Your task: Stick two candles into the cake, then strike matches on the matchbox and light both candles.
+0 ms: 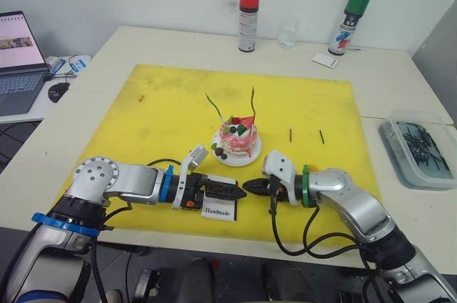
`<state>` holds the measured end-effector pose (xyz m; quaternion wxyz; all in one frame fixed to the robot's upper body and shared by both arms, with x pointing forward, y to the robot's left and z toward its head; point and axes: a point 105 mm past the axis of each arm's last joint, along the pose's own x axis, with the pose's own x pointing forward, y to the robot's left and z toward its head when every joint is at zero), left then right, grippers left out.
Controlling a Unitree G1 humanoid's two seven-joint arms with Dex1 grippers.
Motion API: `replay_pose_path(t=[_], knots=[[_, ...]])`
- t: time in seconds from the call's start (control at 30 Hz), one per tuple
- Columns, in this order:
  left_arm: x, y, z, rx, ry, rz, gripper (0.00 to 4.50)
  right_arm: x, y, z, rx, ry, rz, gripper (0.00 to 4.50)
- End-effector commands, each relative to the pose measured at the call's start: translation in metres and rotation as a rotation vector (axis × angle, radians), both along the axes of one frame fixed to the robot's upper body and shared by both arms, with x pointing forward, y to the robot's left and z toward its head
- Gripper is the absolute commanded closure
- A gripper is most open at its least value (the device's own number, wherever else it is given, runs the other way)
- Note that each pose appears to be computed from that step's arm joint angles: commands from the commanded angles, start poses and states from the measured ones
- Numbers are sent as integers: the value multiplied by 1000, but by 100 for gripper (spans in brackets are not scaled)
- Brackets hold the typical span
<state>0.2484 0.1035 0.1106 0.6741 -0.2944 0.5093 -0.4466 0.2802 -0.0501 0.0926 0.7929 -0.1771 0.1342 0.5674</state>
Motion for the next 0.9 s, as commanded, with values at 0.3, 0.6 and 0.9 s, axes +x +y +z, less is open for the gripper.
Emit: replay_pose_path(t=[0.3,0.6,0.9], knots=[[1,9,-12,72,2,69,404,-6,-22,14,-1,-37,-53,450],[11,5,-3,22,-51,142,448,7,-34,42,134,-14,-207,450],[-19,4,33,-133,-238,87,448,19,-75,66,365,-95,-772,450]])
